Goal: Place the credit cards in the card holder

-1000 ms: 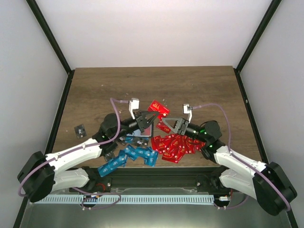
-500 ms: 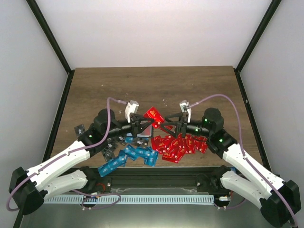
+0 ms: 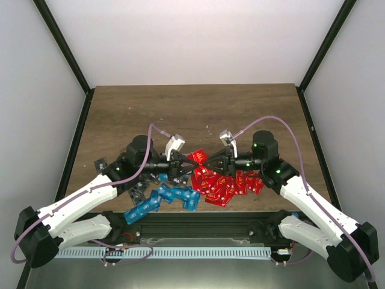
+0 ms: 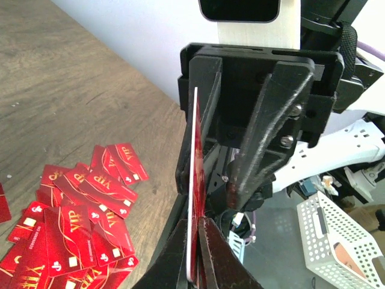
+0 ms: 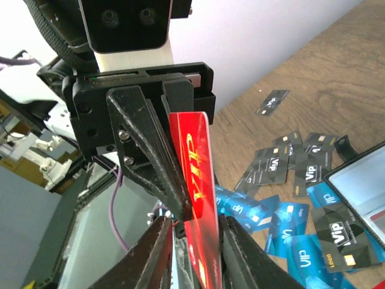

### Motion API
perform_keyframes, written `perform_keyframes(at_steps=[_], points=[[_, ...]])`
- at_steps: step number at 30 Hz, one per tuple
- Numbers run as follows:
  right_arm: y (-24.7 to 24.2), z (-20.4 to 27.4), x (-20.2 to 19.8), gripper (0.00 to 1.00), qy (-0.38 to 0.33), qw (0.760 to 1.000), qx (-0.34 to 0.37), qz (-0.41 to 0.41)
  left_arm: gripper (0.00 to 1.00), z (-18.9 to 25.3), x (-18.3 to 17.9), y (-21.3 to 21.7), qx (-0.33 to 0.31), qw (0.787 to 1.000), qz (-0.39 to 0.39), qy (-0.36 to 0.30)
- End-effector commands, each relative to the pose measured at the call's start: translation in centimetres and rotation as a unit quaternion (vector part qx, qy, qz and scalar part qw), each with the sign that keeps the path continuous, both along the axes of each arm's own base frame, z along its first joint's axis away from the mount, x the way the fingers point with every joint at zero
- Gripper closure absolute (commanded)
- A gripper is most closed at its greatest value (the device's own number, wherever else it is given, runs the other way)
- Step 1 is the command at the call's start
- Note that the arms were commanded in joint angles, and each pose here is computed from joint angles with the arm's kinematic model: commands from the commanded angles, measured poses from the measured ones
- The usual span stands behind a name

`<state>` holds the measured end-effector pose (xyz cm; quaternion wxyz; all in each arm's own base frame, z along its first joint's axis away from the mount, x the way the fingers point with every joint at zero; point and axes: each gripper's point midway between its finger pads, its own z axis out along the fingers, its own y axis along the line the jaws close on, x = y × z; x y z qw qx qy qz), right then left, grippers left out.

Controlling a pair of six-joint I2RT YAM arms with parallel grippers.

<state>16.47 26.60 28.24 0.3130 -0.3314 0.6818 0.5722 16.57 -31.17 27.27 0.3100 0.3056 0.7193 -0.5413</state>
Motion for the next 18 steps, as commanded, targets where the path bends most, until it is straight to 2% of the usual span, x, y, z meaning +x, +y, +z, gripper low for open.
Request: perform_keyframes(at_steps=[1,4,7,10,12,18], points=[[0.1,1.7,-0.7,0.84,-0.015,0.999,0.015,0.029,0.95,0.7,-0.1,-0.2,-0.001,1.000,-0.014,-0.010],[0.1,1.4,-0.6,0.99,-0.012,0.999,0.015,0.025,0.95,0.3,-0.1,-0.2,0.005,1.000,-0.014,-0.007],[0.1,0.9,-0.1,0.99,-0.002,1.000,0.014,0.011,0.90,0.1,0.1,-0.2,0.009,1.000,-0.009,-0.007],[0.2,-0.3,1.5,0.99,0.030,0.999,0.003,-0.031,0.59,-1.3,2.5,0.8,0.050,0.996,0.068,-0.006],[0.2,-1.6,2.8,0.99,0.058,0.996,-0.010,-0.064,0.48,-3.0,4.8,2.2,0.098,0.985,0.139,0.001],[0.6,-5.8,5.8,0.99,0.161,0.978,-0.029,-0.130,0.45,-8.0,9.2,5.8,0.188,0.948,0.251,0.044]])
